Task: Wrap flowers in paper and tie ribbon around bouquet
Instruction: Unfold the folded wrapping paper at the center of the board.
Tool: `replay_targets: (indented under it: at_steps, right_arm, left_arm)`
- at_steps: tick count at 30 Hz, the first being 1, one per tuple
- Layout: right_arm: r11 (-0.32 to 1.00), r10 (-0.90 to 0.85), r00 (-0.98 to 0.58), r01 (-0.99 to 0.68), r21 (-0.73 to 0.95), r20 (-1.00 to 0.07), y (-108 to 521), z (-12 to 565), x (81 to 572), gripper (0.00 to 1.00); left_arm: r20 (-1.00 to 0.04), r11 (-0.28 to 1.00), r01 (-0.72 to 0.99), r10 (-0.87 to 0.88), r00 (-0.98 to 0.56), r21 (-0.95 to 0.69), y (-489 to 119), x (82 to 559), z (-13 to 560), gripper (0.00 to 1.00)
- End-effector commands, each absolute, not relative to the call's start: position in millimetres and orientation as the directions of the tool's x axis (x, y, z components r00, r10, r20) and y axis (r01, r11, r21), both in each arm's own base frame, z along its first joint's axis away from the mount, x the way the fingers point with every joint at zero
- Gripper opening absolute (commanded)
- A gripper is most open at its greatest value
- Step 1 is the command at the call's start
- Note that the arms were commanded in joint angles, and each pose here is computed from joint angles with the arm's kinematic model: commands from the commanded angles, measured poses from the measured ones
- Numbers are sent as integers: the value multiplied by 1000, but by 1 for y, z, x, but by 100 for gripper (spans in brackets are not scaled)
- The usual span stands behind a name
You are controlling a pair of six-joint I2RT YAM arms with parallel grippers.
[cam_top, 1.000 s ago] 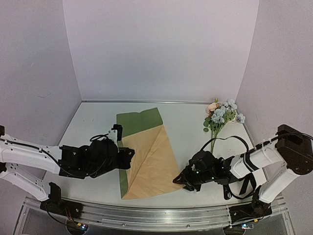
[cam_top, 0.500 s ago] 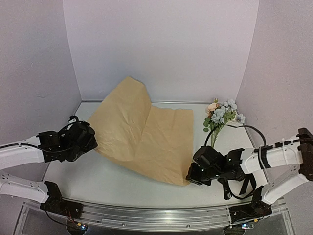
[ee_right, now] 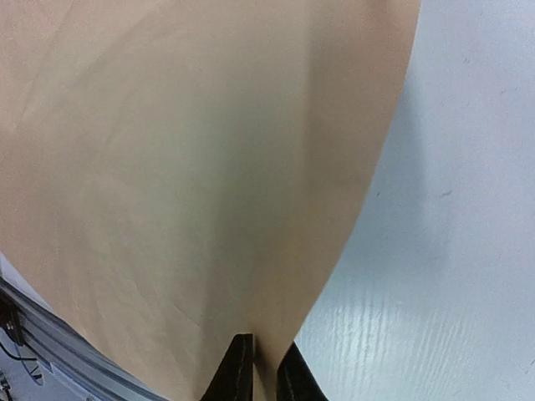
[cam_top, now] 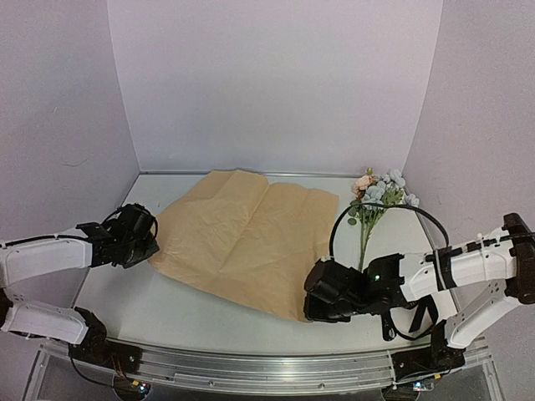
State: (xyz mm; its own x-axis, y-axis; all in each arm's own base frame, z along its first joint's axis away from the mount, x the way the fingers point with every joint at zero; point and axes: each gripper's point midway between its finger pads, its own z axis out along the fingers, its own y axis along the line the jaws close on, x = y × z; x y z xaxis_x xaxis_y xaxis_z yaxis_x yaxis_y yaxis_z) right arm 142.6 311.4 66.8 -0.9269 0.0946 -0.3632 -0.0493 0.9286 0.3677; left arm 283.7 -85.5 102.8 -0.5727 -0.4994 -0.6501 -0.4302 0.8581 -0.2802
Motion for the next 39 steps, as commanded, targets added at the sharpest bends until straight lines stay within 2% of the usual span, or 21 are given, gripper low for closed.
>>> replay_targets:
  at_steps: [1,6,9,11,14,18,21,26,30,33,36,39]
  right_arm:
    - [919,-2,-911,-165,358,-413,343,90,128,31]
    - [922,-78,-892,-234,309,-445,335,91,127,64]
    - [926,-140,-876,-281,252,-462,313,96,132,76]
    - [931,-160,-892,-278,234,-423,295,96,137,80]
    - [938,-110,-938,-206,277,-328,267,92,147,84]
    - [945,-69,-956,-154,288,-286,232,102,159,88]
    - [940,-40,-960,-130,316,-277,223,107,170,91]
    - [913,27,-971,-72,402,-236,231,117,194,93]
    - [878,99,-977,-3,479,-187,246,118,219,93]
    - [860,139,-978,41,508,-156,254,114,235,93]
    - [844,180,-975,84,530,-132,261,108,252,93]
    - [817,232,-966,129,561,-117,272,95,272,87]
  left_arm:
    - [-640,888,-358,-457,-617,-289,-74,318,92,0]
    - [-612,909,-273,-414,-674,-314,-61,351,84,0]
    - [-589,914,-244,-397,-704,-325,-54,365,79,0]
    - [-559,903,-237,-411,-720,-359,-50,378,78,1]
    - [-540,890,-286,-444,-715,-354,-35,392,73,6]
    - [-581,904,-270,-421,-696,-331,-32,419,96,24]
    - [-612,902,-304,-432,-662,-307,-23,433,119,42]
    - [-658,933,-244,-359,-662,-263,-57,430,150,62]
    - [-641,958,-173,-281,-715,-227,-106,414,146,67]
    - [-604,955,-120,-267,-751,-272,-140,397,133,68]
    - [-575,943,-34,-231,-785,-332,-179,385,122,67]
    - [-550,931,44,-174,-817,-361,-217,375,109,63]
